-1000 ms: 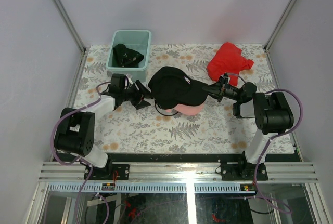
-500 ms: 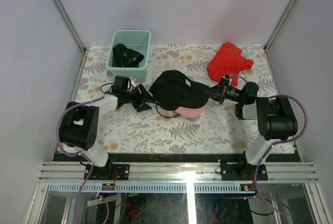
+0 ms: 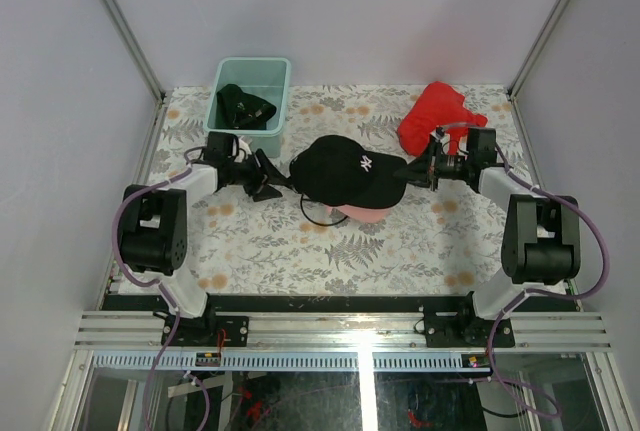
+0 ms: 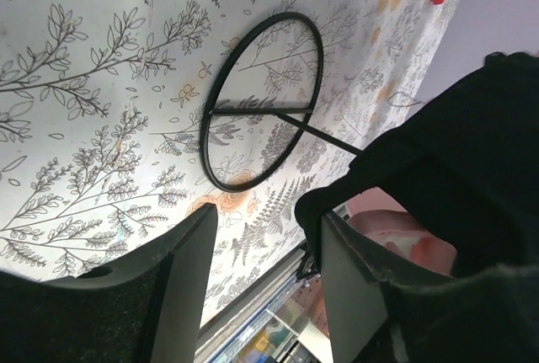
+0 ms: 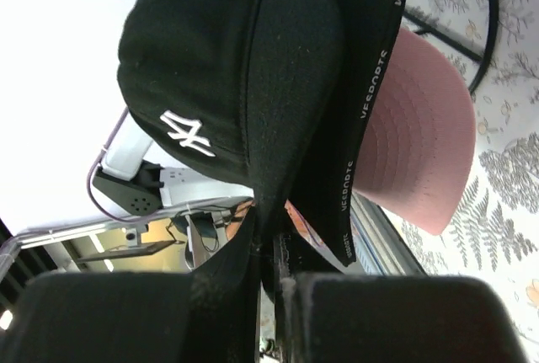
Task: Stack the hats
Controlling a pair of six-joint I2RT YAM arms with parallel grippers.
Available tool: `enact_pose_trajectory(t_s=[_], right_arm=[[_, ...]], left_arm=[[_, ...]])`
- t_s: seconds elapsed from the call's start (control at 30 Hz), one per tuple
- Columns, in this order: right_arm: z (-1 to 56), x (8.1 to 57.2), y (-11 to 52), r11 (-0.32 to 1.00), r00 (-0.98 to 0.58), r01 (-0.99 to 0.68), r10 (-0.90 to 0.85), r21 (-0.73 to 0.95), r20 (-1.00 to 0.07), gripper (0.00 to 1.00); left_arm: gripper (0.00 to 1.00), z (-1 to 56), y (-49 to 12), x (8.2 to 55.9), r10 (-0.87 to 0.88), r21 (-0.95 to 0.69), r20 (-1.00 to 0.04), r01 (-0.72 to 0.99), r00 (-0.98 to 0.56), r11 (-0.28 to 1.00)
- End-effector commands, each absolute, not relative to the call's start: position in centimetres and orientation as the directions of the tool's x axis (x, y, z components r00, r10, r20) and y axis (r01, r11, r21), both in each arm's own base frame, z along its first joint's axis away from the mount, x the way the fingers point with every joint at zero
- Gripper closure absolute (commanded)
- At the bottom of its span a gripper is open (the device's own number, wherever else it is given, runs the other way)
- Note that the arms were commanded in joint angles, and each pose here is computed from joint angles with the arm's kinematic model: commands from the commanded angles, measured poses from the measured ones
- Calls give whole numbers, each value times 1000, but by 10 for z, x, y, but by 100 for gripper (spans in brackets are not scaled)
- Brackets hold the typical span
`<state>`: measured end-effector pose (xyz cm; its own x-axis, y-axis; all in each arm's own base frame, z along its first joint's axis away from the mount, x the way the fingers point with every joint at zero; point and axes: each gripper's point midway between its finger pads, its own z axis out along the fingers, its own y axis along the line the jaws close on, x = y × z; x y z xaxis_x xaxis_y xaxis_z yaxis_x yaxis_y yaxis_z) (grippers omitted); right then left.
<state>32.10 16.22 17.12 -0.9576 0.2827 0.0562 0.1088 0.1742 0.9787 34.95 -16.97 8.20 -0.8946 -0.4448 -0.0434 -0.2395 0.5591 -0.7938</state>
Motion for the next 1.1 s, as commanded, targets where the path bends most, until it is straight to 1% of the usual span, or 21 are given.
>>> enact_pose_trajectory(t_s=[0.0, 0.13, 0.2, 0.37, 0.4, 0.5, 0.53, 0.67, 0.8, 0.9, 1.0, 1.07], right_arm=[[111, 290, 135, 331, -919, 304, 348, 893, 184, 100], [100, 284, 133, 348, -914, 328, 353, 878, 202, 100], [94, 280, 133, 351, -908, 348, 358, 869, 219, 97], [93, 282, 133, 353, -904, 345, 373, 870, 207, 77], [94, 284, 133, 355, -903, 346, 378, 869, 205, 75], [113, 291, 133, 353, -909, 295, 391, 888, 147, 64], [117, 293, 133, 353, -908, 288, 396, 890, 136, 62], [131, 302, 131, 360, -904, 255, 417, 897, 90, 59], [139, 307, 129, 374, -904, 236, 424, 897, 61, 58], [137, 308, 128, 388, -903, 237, 427, 891, 54, 58], [136, 306, 128, 392, -904, 239, 423, 889, 56, 58], [136, 305, 128, 393, -905, 238, 423, 888, 55, 58]], left_arm=[[53, 64, -126, 352, -496, -721, -51, -312, -867, 619], [53, 63, -112, 351, -507, -720, -46, -323, -861, 614], [53, 60, -110, 349, -508, -722, -36, -329, -861, 609], [54, 61, -113, 347, -501, -737, -23, -324, -865, 593], [54, 64, -114, 348, -499, -745, -22, -319, -866, 586], [53, 79, -119, 352, -490, -779, -33, -285, -871, 559], [52, 85, -121, 353, -485, -792, -36, -271, -874, 547], [48, 110, -127, 358, -476, -834, -67, -212, -877, 510], [43, 134, -134, 360, -481, -879, -70, -174, -874, 444], [40, 152, -140, 361, -495, -917, -58, -150, -867, 369], [37, 177, -146, 365, -511, -957, -44, -110, -858, 267], [37, 187, -148, 364, -514, -969, -30, -101, -857, 225]])
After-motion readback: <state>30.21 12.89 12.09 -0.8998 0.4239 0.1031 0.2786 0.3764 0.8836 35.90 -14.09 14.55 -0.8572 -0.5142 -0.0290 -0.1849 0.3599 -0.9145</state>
